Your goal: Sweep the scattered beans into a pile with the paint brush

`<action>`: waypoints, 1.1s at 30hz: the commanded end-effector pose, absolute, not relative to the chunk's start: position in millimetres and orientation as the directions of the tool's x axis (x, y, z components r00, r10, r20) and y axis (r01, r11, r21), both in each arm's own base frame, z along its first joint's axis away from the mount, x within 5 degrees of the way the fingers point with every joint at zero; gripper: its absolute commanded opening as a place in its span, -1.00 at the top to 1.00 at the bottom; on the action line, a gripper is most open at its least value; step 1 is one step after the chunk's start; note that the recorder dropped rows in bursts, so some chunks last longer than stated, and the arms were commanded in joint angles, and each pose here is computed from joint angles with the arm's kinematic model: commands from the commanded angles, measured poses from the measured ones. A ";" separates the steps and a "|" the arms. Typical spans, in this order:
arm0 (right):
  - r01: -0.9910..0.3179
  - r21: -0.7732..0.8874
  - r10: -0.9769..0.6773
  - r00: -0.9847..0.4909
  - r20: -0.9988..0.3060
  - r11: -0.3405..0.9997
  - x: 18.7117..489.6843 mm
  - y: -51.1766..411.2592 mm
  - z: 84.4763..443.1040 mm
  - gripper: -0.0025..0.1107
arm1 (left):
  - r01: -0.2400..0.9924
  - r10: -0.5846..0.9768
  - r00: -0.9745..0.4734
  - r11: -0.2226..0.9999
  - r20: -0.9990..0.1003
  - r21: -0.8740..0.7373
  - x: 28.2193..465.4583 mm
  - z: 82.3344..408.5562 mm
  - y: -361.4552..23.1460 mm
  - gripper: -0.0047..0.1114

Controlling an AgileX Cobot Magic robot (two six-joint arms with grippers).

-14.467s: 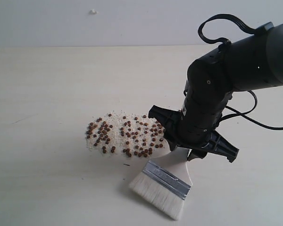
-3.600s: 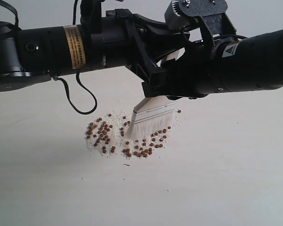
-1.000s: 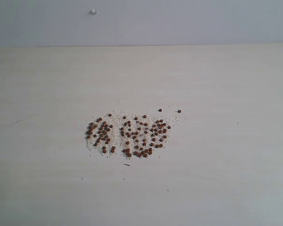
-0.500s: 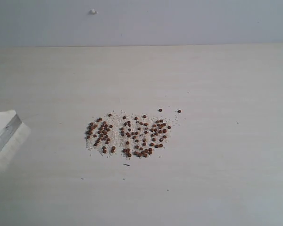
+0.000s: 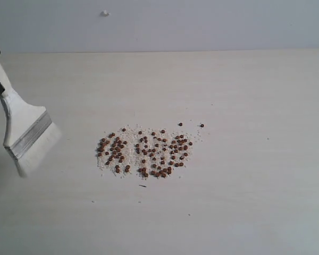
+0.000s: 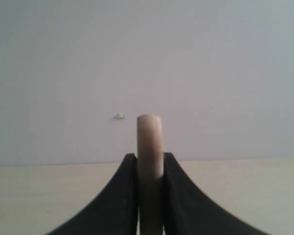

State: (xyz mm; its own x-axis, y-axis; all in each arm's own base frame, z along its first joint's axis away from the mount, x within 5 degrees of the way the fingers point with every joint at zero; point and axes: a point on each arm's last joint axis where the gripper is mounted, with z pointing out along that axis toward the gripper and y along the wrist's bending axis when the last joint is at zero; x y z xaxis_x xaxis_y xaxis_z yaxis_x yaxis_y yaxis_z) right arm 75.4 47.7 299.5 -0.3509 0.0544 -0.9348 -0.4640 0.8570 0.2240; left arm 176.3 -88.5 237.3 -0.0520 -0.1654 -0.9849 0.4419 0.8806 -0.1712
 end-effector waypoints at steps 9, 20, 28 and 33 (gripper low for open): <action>-0.468 0.221 0.053 -0.346 -0.937 0.856 75.2 47.8 298.9 0.96 | 0.237 -0.099 0.027 0.967 -0.995 -0.090 194.0 218.1 -97.3 0.92; -0.468 0.221 0.053 -0.346 -0.937 0.856 75.2 47.8 298.9 0.96 | 0.226 -0.073 -0.068 0.970 -0.995 -0.087 205.0 195.8 -145.7 0.92; -0.468 0.225 0.055 -0.348 -0.936 0.855 75.2 47.9 298.9 0.96 | 0.311 -0.030 -0.088 0.949 -0.996 -0.056 210.9 195.0 -188.8 0.92; -0.468 0.225 0.055 -0.348 -0.936 0.855 75.2 47.9 298.9 0.96 | 0.308 0.008 -0.029 0.951 -1.000 -0.001 209.5 196.6 -200.6 0.92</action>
